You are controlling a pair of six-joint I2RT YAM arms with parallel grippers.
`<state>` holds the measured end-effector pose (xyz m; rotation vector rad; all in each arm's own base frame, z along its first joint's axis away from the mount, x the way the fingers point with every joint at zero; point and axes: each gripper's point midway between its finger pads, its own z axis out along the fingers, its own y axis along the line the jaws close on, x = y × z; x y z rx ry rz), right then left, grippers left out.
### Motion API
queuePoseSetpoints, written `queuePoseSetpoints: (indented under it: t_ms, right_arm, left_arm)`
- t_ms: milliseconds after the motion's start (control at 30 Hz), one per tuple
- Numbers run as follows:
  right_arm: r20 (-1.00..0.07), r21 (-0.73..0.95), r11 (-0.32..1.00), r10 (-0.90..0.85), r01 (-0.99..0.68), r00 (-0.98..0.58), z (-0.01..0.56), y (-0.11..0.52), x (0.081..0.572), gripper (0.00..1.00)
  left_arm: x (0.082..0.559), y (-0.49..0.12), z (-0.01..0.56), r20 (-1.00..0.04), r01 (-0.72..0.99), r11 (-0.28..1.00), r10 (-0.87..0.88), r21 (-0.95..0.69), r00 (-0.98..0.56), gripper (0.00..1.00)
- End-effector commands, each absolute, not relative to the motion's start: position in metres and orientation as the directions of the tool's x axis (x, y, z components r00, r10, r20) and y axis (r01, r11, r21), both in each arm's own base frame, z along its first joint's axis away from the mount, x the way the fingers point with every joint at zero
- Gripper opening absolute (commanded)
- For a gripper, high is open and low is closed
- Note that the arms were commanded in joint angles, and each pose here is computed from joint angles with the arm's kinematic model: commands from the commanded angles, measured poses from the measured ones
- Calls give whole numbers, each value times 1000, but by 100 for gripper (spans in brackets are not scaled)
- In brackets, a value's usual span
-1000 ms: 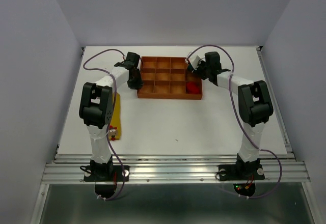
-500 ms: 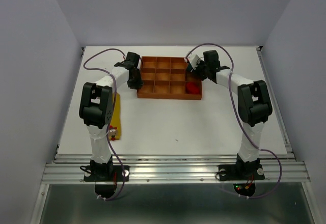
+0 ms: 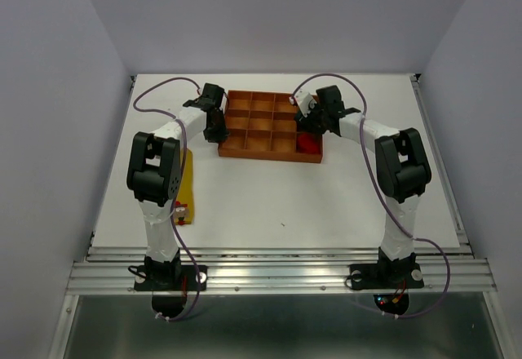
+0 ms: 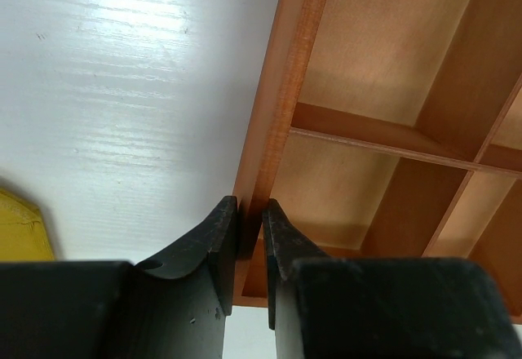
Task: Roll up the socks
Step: Place the sock in the storage box.
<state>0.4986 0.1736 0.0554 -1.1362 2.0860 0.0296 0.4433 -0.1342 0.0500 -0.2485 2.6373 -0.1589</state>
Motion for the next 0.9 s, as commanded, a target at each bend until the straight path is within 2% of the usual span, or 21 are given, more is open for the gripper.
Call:
queuePoseSetpoints:
  t_ms: [0,367,533,667,733,867]
  right_arm:
    - [-364,-37,601,-752,-798,-549,-32,165,400,1]
    - [-265,-73,599,-782,-797,-564,-35,138,396,1]
    - [-185,-128,549,-831,-826,-524,-41,117,396,1]
    - [-176,-133,522,-849,-843,-498,-38,113,399,1]
    - [-206,-95,513,-848,-853,-488,-34,121,397,24]
    - [-275,-38,520,-826,-853,-492,-20,139,399,27]
  left_arm:
    - [449,-141,39,-453,-195,964,-259,-182,-853,0]
    - [449,-130,26,-436,-281,947,-321,-156,-841,0]
    - [453,-130,26,-437,-289,943,-332,-162,-836,0]
    - [453,-127,25,-439,-293,944,-329,-150,-836,0]
    - [453,-129,25,-439,-289,944,-329,-156,-836,0]
    - [456,-132,26,-440,-277,945,-327,-175,-837,0]
